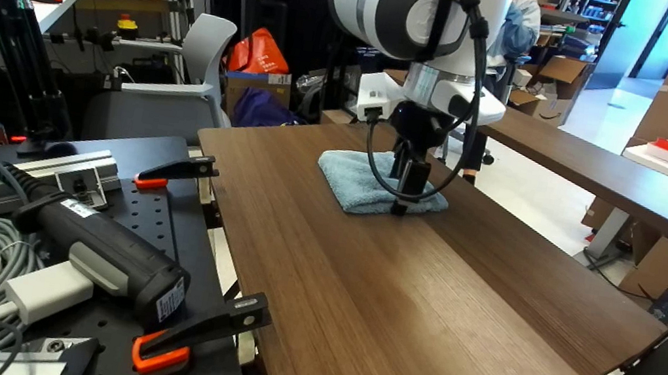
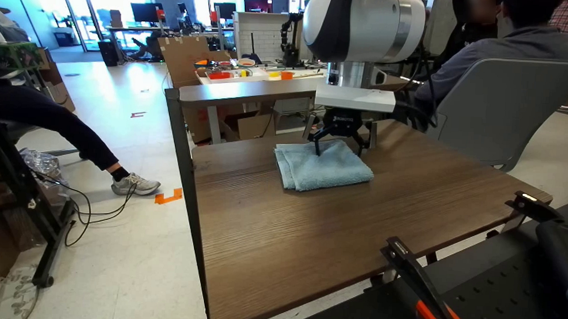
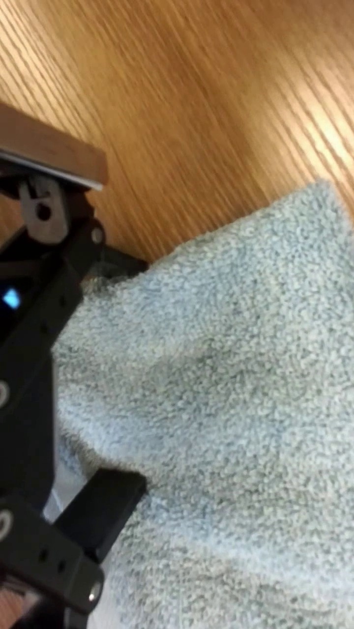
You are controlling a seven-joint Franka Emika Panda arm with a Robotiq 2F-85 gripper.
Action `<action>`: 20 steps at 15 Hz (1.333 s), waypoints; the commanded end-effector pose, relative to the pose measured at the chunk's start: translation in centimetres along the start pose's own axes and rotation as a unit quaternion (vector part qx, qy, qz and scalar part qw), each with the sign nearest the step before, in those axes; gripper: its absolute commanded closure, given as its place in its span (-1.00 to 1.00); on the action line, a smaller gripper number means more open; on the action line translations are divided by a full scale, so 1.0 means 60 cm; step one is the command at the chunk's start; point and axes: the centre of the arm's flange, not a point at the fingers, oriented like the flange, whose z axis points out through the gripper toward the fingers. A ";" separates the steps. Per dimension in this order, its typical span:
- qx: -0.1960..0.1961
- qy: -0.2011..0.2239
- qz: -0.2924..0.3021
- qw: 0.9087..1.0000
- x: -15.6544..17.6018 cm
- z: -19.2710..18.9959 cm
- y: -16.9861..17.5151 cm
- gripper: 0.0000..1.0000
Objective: Use the towel to wipe the table
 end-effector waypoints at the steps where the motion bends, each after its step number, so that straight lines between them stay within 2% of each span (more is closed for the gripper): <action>1: -0.024 0.017 0.031 0.999 0.025 -0.012 0.054 -1.00; 7: -0.082 0.036 0.077 0.993 0.062 -0.001 0.149 -1.00; 12: -0.099 0.025 0.111 0.989 0.072 0.014 0.213 -1.00; 15: -0.110 0.015 0.099 0.989 0.042 0.030 0.226 -1.00; 18: -0.138 -0.015 0.050 0.989 -0.029 0.057 0.240 -1.00; 20: -0.150 -0.034 0.019 0.988 -0.064 0.049 0.243 -1.00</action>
